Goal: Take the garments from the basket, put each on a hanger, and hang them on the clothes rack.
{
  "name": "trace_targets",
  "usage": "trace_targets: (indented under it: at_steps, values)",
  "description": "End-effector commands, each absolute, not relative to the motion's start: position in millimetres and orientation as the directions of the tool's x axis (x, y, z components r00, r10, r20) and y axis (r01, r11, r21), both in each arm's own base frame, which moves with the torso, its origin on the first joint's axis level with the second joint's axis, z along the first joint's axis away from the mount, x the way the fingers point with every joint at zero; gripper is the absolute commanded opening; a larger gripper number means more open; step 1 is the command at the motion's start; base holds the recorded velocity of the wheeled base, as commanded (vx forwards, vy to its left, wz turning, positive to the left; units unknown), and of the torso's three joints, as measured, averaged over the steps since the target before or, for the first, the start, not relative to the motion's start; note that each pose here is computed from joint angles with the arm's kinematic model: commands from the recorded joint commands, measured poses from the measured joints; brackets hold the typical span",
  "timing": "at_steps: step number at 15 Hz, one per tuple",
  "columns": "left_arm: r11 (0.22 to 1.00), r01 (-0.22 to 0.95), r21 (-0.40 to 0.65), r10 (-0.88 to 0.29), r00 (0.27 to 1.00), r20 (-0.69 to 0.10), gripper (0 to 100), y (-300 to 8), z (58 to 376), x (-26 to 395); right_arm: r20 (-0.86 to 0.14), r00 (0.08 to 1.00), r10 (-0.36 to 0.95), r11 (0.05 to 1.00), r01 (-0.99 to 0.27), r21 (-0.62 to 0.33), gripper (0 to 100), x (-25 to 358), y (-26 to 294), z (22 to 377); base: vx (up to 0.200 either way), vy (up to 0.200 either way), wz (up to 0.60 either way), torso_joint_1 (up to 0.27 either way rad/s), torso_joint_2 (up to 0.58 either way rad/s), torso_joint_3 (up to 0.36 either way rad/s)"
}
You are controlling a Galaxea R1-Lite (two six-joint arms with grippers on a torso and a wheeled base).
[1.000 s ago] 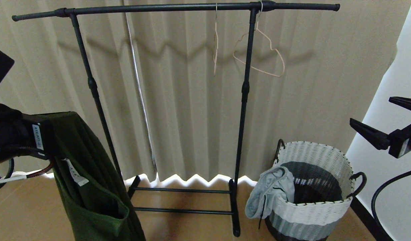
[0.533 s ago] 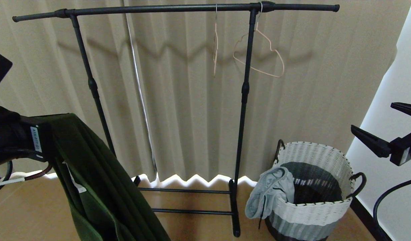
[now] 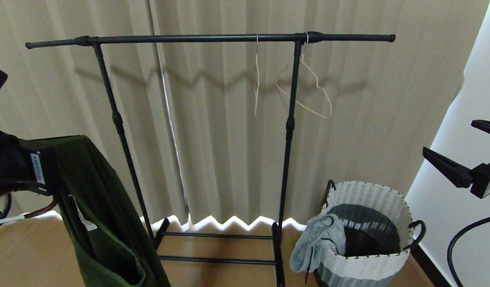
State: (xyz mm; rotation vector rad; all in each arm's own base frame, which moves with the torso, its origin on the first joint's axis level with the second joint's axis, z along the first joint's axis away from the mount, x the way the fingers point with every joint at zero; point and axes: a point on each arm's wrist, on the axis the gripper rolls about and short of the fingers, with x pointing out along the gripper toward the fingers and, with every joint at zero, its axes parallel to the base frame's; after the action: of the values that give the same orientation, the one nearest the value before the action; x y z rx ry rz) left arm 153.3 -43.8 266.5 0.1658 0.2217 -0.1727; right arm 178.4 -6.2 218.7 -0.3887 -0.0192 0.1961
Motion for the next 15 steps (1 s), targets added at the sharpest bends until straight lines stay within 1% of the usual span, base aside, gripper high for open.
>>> trace_targets:
  at_steps: [1, 10, 12, 13, 15]
  values:
    - [0.970, 0.192, 0.147, -0.153, 0.958, -0.242, 0, -43, 262, 150, -0.016, 0.981, 0.194, 0.907, -0.185, -0.379, 100, 179, -6, 219, 0.000, 0.000, 0.00, 0.227, -0.46, -0.286]
    - [0.965, 0.199, 0.173, -0.155, 0.959, -0.239, 0, -40, 256, 139, -0.012, 0.981, 0.195, 0.907, -0.185, -0.378, 100, 180, -6, 220, 0.000, 0.000, 0.00, 0.215, -0.47, -0.280]
    - [0.958, 0.240, 0.157, -0.207, 0.958, -0.199, 0, -42, 254, 143, -0.010, 0.980, 0.197, 0.907, -0.186, -0.379, 100, 179, -6, 219, 0.000, 0.000, 0.00, 0.193, -0.40, -0.219]
    - [0.954, 0.261, 0.150, -0.236, 0.958, -0.165, 0, -42, 251, 143, -0.010, 0.979, 0.204, 0.906, -0.193, -0.377, 100, 179, -6, 219, 0.000, 0.000, 0.00, 0.080, -0.17, -0.100]
    - [0.953, 0.256, 0.164, -0.236, 0.963, -0.131, 0, -41, 245, 144, -0.006, 0.970, 0.244, 0.897, -0.228, -0.378, 100, 178, -5, 221, 0.000, 0.000, 0.00, 0.037, -0.07, -0.039]
